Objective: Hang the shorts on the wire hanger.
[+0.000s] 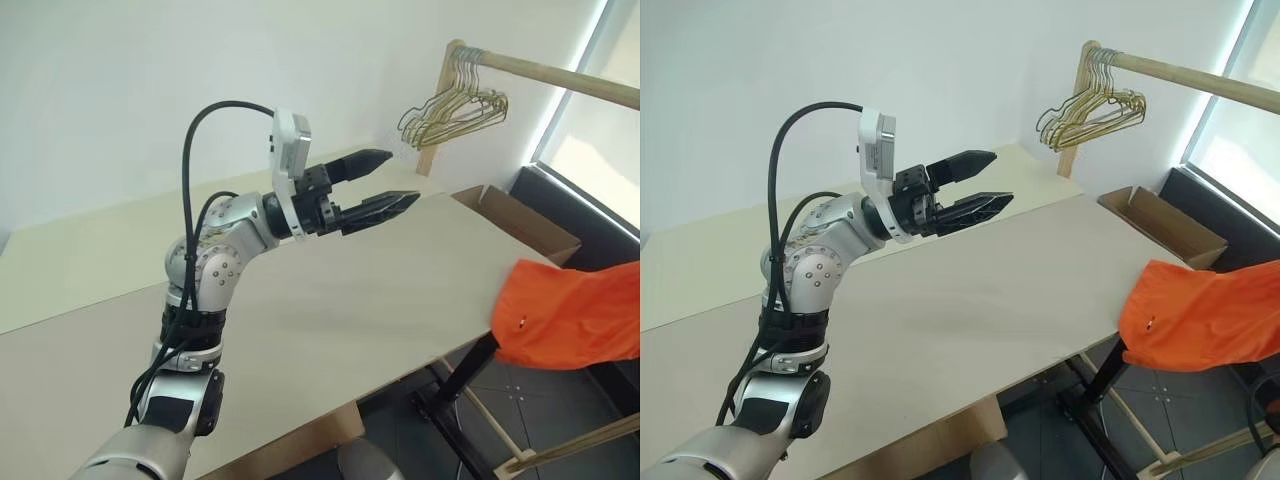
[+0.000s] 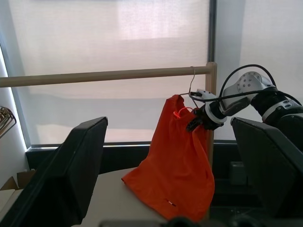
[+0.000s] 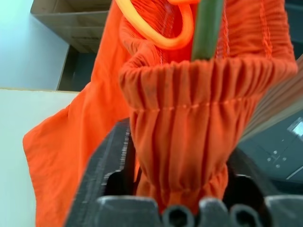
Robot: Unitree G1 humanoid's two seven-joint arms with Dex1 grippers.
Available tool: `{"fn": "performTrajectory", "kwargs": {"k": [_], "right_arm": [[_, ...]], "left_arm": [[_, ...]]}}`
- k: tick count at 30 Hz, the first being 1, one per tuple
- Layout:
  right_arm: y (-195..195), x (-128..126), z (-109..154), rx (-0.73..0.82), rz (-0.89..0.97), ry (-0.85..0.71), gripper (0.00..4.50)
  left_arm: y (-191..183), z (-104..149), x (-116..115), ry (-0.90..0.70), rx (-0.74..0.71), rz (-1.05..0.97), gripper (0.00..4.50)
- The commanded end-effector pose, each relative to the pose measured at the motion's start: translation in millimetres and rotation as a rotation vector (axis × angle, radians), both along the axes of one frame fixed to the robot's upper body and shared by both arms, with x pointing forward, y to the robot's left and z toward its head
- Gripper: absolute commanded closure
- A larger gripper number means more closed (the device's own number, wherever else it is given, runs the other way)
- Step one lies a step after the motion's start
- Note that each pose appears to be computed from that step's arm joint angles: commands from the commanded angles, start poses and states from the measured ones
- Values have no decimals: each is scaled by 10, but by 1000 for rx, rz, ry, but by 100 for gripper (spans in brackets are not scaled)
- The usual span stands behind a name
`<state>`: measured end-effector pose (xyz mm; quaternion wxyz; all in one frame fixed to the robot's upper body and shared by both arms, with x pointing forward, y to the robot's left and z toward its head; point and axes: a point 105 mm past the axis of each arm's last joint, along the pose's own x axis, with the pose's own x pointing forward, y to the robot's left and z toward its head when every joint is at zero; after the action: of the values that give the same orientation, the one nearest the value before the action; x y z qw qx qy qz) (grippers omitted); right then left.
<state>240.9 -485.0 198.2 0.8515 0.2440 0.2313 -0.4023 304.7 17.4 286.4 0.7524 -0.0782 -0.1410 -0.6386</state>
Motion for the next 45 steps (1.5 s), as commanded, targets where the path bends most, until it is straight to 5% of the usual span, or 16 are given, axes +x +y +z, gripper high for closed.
{"fn": "performTrajectory", "kwargs": {"k": [1,4,18,22,25,32,38,45], "right_arm": [[-42,-89,257,-147,-53,-12,102],[-21,-147,380,-275,-98,-1,3],[608,-141,910,-907,-131,-79,3],[983,-114,1197,-1161,-83,-227,3],[1448,22,1397,-1271,123,-432,3],[2423,319,1365,-1172,746,-763,3],[2964,374,836,-994,1305,-750,3],[3140,403,418,-801,1623,-689,3]], "left_arm": [[23,87,2,-28,-9,6,0],[36,74,30,-29,-2,24,0],[145,25,129,-23,20,81,0],[243,-43,166,-24,56,115,0],[389,-139,217,-24,95,178,0],[682,-337,199,-50,151,314,0],[1002,-517,77,-71,268,400,0],[1202,-729,-90,-43,401,419,0]]}}
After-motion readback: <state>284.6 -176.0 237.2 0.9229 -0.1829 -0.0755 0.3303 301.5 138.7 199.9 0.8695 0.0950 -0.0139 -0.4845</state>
